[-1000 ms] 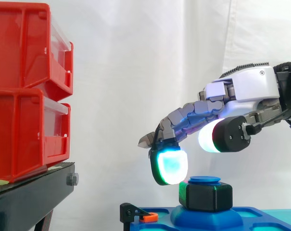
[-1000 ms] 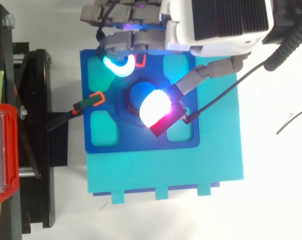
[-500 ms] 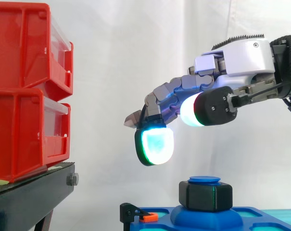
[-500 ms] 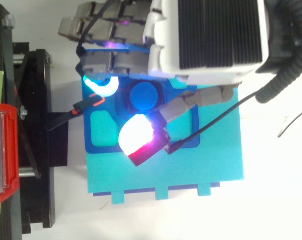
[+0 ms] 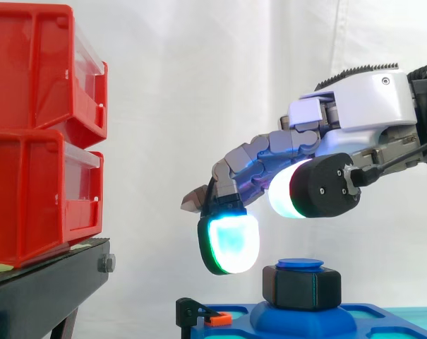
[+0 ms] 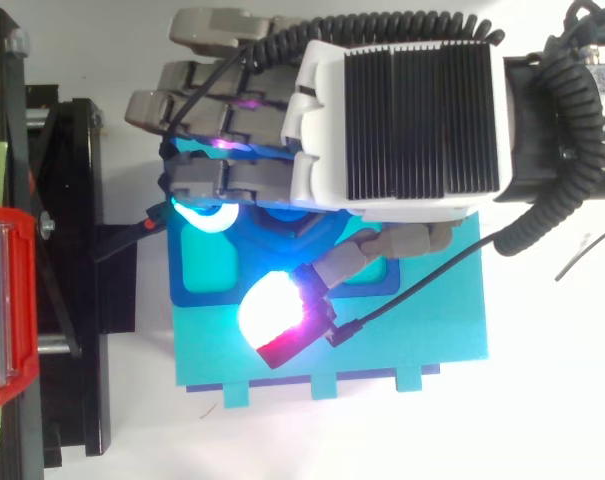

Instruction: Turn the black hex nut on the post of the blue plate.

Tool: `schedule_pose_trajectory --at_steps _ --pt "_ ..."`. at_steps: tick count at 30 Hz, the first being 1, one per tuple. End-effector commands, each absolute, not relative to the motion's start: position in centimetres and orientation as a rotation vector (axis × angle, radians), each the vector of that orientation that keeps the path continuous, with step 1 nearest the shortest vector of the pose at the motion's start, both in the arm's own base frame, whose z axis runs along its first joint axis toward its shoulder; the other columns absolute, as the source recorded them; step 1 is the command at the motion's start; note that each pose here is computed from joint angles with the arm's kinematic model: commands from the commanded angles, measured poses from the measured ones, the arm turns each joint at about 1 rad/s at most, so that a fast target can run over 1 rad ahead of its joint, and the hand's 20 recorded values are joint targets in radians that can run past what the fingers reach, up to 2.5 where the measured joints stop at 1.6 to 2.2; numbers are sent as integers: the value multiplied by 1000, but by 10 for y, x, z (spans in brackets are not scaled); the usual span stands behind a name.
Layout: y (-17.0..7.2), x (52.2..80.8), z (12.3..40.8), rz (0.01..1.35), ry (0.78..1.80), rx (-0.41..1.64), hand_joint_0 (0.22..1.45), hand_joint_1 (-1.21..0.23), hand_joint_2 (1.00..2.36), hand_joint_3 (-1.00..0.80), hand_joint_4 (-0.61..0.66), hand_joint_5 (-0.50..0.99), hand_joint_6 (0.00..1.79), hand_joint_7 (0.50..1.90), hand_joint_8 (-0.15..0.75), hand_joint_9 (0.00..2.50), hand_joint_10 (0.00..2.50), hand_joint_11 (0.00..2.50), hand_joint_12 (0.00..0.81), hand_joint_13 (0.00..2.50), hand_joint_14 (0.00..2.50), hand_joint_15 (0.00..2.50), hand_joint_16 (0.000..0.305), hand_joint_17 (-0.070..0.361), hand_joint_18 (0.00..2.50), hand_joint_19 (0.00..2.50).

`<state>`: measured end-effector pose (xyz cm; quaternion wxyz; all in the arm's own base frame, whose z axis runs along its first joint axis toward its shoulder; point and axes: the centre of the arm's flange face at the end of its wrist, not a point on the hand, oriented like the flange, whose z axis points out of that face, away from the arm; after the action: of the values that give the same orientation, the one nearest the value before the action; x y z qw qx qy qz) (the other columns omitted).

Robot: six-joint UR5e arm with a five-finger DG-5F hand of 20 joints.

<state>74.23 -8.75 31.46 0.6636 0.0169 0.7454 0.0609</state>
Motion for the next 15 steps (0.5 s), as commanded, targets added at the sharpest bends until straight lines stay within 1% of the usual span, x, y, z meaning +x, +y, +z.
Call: schedule_pose_trajectory --at_steps 1,9,11,15 --pt "-87 741 313 138 1700 37 475 -237 1000 -500 190 -193 501 1181 246 260 0 12 378 296 4 111 60 135 139 206" --pt "-97 737 312 132 1719 45 473 -249 1000 -500 187 -191 501 1179 247 263 0 0 379 302 5 115 60 135 144 196" --pt "-99 736 312 137 1719 40 467 -325 1000 -500 193 -194 501 1186 250 268 0 0 382 311 4 103 61 136 159 184" --pt "-108 735 311 148 1720 31 465 -373 1000 -500 191 -196 501 1189 248 266 0 0 382 315 4 100 61 136 168 182"
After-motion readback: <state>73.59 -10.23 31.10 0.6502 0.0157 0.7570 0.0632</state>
